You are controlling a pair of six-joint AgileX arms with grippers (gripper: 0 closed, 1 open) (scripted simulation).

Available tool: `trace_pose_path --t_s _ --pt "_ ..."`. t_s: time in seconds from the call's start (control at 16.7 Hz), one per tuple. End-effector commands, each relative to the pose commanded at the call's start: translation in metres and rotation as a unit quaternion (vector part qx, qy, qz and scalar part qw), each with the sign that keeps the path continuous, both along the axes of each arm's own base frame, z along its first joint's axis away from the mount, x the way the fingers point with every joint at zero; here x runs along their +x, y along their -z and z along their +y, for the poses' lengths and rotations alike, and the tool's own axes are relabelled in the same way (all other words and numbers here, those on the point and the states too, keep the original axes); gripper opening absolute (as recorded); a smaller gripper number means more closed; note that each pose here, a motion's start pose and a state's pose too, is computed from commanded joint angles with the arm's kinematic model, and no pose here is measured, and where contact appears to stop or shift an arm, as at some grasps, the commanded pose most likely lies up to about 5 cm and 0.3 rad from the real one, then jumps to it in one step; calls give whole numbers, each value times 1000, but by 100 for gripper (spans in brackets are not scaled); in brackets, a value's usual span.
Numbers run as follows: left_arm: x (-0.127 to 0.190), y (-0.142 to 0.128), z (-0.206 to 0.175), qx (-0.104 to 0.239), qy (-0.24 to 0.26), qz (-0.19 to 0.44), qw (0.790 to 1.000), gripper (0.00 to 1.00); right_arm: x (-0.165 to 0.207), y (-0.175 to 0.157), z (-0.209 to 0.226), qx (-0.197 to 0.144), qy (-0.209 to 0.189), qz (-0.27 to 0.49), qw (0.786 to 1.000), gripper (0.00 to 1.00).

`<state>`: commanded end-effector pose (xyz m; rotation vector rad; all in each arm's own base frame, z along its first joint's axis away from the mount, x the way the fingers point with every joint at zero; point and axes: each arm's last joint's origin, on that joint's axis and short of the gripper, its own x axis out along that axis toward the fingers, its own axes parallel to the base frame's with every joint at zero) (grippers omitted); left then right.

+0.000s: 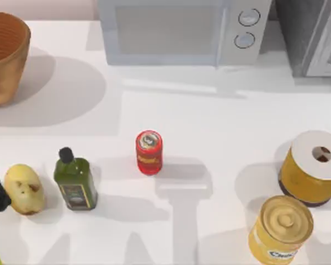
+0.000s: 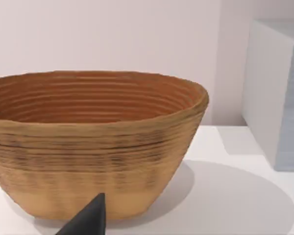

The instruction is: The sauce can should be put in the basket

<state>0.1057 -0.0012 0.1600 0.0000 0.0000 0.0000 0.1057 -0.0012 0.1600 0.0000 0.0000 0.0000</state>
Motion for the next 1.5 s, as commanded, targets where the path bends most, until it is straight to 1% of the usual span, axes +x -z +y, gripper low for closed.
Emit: trace_pose_path --t_s 0.12,0.24,0.42,0.6,0.72,0.84,0.96,1.08,1.2,1.32,1.5 --pt "0 0 0 0 0 0 1000 100 0 0 0 0 0 0 1000 100" --pt "1 -1 -3 11 24 20 999 100 0 0 0 0 0 0 1000 100" --pt "4 -12 -13 53 98 80 991 100 0 0 0 0 0 0 1000 100" --pt "14 -34 -25 111 187 147 965 100 0 0 0 0 0 0 1000 100" --pt "28 -52 -35 151 246 183 940 100 0 0 0 0 0 0 1000 100" --pt "50 -68 -46 189 303 211 910 100 0 0 0 0 0 0 1000 100" --pt "79 -80 -60 225 361 230 876 100 0 0 0 0 0 0 1000 100" --pt "113 -83 -77 254 416 242 839 100 0 0 0 0 0 0 1000 100" --pt "148 -75 -93 276 469 250 801 100 0 0 0 0 0 0 1000 100" --pt "177 -57 -107 287 517 257 764 100 0 0 0 0 0 0 1000 100" --pt "208 -20 -118 285 573 269 720 100 0 0 0 0 0 0 1000 100"
